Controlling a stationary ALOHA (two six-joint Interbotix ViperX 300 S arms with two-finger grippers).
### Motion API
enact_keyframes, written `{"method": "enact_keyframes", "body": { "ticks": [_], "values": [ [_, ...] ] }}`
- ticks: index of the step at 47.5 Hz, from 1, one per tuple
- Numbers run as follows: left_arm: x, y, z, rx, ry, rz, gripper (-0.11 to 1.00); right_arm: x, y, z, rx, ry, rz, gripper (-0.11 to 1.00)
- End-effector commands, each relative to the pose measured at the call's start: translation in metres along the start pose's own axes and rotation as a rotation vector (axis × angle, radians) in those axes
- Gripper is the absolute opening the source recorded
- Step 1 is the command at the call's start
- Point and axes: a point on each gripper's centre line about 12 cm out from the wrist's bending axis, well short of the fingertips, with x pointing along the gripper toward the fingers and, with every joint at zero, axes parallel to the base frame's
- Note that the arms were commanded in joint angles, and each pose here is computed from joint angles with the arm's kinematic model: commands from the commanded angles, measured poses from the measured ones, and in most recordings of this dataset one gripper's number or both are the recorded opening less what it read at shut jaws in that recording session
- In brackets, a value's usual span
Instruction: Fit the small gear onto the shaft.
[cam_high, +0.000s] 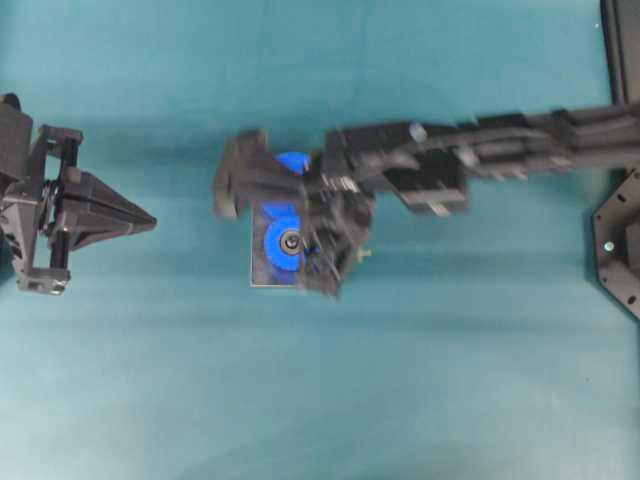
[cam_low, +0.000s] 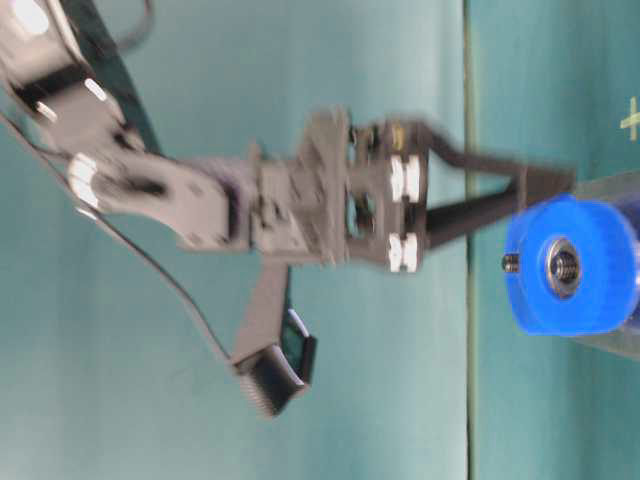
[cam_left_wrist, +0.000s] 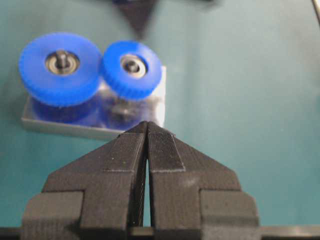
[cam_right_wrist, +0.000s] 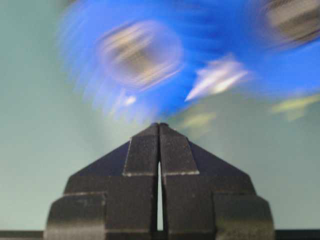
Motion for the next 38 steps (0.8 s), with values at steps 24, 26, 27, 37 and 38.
{"method": "enact_keyframes", "body": {
  "ticks": [24,26,27,37,38],
  "values": [
    [0.000,0.002,0.008,-0.003,-0.037,0.005,0.00,-0.008,-0.023,0.042,0.042,-0.139,0.006,0.00],
    [0.000,0.001,0.007,-0.004,-0.036,0.004,0.00,-0.006,-0.023,0.041,0.043,-0.133,0.005,0.00],
    [0.000,0.002,0.007,-0.003,-0.034,0.006,0.00,-0.004,-0.024,0.040,0.044,-0.128,0.004,0.00],
    [0.000,0.002,0.007,-0.004,-0.035,0.005,0.00,0.010,-0.030,0.033,0.057,-0.097,-0.005,0.00],
    [0.000,0.002,0.006,-0.004,-0.034,0.006,0.00,0.011,-0.031,0.031,0.060,-0.091,-0.006,0.00]
  ]
}}
